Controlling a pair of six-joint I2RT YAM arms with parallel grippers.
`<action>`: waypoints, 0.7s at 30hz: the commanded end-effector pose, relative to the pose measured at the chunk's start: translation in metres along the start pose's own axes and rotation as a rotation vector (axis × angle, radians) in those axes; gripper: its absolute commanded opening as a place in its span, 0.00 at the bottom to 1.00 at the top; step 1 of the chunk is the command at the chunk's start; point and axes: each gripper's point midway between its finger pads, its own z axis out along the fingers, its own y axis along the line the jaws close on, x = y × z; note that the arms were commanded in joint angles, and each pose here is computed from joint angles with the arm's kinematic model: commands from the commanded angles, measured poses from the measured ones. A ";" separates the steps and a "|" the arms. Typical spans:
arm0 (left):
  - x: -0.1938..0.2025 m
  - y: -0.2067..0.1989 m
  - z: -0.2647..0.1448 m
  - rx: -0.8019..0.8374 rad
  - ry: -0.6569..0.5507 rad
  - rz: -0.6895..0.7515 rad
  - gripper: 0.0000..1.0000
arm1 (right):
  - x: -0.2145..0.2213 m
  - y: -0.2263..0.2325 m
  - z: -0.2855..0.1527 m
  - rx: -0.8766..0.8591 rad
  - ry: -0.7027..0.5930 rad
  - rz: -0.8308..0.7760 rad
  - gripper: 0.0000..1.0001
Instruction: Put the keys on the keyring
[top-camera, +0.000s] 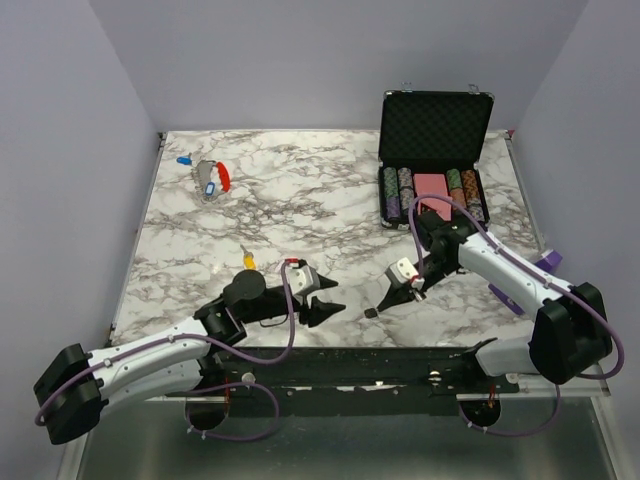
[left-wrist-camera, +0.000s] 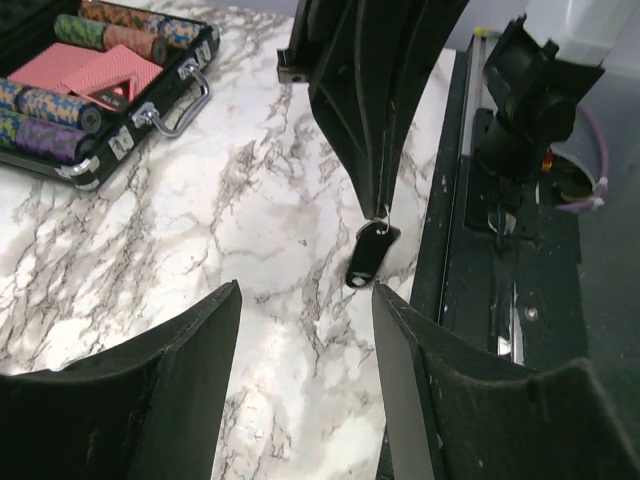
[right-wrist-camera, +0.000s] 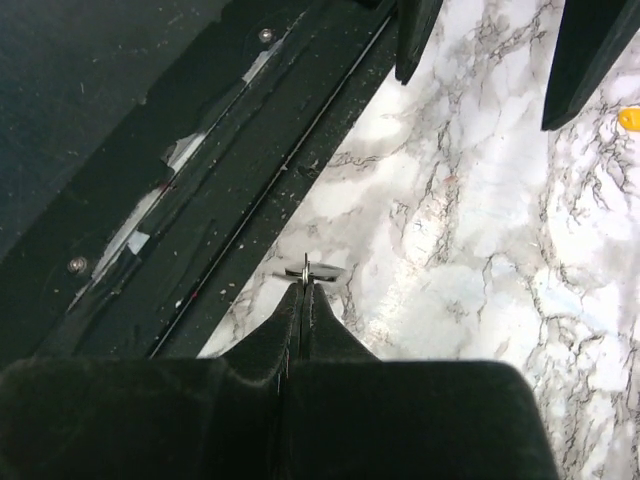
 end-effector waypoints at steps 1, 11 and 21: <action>0.024 -0.010 0.000 0.045 0.082 0.059 0.63 | 0.004 0.006 0.001 -0.026 0.022 -0.123 0.01; 0.029 -0.027 0.044 0.100 0.129 0.067 0.48 | 0.007 0.003 0.002 -0.017 0.023 -0.088 0.01; 0.026 -0.019 0.042 0.032 0.086 0.019 0.49 | -0.004 -0.013 -0.001 0.031 0.000 0.093 0.01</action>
